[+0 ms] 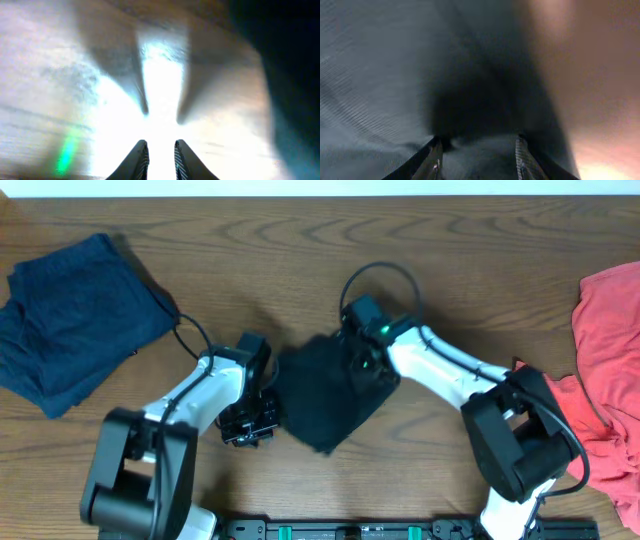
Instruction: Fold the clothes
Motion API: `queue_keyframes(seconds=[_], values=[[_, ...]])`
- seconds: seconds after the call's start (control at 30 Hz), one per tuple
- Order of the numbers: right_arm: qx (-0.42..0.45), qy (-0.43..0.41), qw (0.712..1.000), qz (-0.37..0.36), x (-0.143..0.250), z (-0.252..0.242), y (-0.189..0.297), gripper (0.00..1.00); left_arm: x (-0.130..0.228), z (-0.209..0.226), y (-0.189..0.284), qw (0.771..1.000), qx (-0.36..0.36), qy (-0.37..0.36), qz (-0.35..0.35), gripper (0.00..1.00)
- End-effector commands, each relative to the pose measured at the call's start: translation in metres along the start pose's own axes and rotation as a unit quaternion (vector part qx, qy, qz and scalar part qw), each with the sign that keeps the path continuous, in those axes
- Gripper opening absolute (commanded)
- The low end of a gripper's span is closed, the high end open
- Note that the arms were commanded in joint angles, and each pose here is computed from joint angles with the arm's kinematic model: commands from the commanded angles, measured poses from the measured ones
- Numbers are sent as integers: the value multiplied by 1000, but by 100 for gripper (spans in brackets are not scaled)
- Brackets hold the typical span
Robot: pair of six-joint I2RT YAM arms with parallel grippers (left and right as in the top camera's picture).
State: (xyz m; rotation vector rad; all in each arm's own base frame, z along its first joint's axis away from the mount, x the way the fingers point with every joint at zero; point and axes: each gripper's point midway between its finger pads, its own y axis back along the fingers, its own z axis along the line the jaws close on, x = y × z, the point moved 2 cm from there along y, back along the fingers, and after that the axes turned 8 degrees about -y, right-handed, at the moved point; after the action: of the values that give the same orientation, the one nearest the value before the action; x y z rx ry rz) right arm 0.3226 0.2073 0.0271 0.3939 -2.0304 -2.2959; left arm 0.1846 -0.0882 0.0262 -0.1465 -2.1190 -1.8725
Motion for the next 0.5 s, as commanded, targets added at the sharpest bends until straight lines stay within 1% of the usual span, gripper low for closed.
queue_keyframes(seconds=[0.0, 0.03, 0.1, 0.13, 0.17, 0.2, 0.27, 0.33, 0.4, 0.47], values=[[87, -7, 995, -37, -27, -35, 7, 45, -4, -7, 29, 998, 23, 0, -66, 21], [87, -9, 995, -40, -31, -34, 12, 44, -8, -4, 37, 996, 15, -3, -93, 22], [85, -11, 995, -47, -38, -33, 28, 44, -21, -5, 59, 987, 13, -21, -162, 27], [83, -11, 995, -52, -40, -31, 35, 44, -28, -11, 70, 979, 26, -47, -199, 33], [85, -11, 995, -58, -43, -31, 45, 44, -37, -18, 82, 968, 39, -70, -238, 49], [87, -12, 994, -65, -44, -31, 53, 45, -45, -24, 93, 957, 48, -89, -271, 56], [87, -13, 993, -82, -47, -31, 73, 45, -60, -37, 113, 934, 69, -121, -330, 62], [81, -14, 991, -102, -47, -30, 95, 46, -72, -50, 125, 914, 86, -156, -366, 66], [74, -16, 990, -123, -45, -30, 118, 50, -84, -59, 128, 902, 98, -177, -382, 70], [69, -19, 988, -140, -42, -32, 139, 54, -95, -68, 125, 893, 122, -201, -383, 71]])
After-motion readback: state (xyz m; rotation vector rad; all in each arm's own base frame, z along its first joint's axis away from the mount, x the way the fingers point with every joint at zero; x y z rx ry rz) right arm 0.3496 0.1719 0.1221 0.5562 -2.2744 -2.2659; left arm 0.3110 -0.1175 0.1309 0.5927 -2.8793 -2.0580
